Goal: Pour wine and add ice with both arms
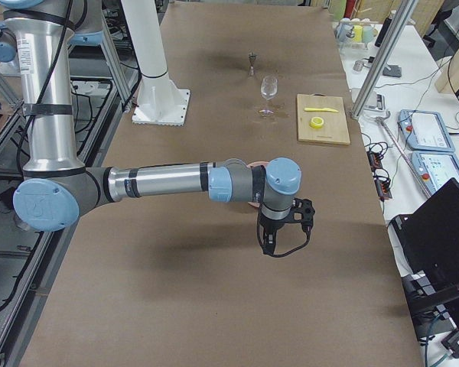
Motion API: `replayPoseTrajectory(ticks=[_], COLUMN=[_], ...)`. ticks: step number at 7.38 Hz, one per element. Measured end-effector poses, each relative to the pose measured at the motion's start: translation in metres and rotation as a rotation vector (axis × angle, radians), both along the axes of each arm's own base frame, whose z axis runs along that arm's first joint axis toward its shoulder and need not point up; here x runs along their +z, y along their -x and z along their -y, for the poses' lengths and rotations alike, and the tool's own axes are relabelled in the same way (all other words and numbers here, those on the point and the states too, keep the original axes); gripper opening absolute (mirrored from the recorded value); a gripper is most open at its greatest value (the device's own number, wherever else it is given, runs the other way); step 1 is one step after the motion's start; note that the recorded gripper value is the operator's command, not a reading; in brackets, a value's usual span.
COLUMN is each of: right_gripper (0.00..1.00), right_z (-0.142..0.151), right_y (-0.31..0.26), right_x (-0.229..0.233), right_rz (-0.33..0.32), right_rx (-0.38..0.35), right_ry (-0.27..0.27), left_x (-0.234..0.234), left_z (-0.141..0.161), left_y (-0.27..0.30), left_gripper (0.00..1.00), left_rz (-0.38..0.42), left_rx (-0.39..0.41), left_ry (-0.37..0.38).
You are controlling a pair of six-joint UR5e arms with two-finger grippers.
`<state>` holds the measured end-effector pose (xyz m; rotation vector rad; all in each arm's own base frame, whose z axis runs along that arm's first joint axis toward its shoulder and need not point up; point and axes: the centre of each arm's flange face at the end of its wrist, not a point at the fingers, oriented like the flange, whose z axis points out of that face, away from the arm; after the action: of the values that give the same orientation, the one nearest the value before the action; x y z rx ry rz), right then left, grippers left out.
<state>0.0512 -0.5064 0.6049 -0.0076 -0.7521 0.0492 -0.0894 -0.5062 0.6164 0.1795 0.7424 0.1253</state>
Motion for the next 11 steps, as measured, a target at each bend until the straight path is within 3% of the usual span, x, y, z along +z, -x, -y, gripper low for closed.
replayPoseTrajectory(ticks=[4,9,11], right_gripper=[1.00,1.00,1.00], right_z=[0.001,0.000,-0.001], right_y=[0.001,0.001,0.001], right_x=[-0.007,-0.007,-0.007], right_rz=[0.011,0.013,0.018], right_rx=[0.003,0.003,0.003], right_ry=[-0.010,-0.008,-0.006], left_x=[-0.028,-0.020,-0.052], left_z=[0.019,0.014,0.016], left_y=[-0.002,-0.016,-0.034], left_gripper=[0.98,0.98,0.98], left_rz=[0.016,0.007,-0.010], left_rx=[0.008,0.033,-0.009], left_ry=[-0.123,-0.121,-0.108])
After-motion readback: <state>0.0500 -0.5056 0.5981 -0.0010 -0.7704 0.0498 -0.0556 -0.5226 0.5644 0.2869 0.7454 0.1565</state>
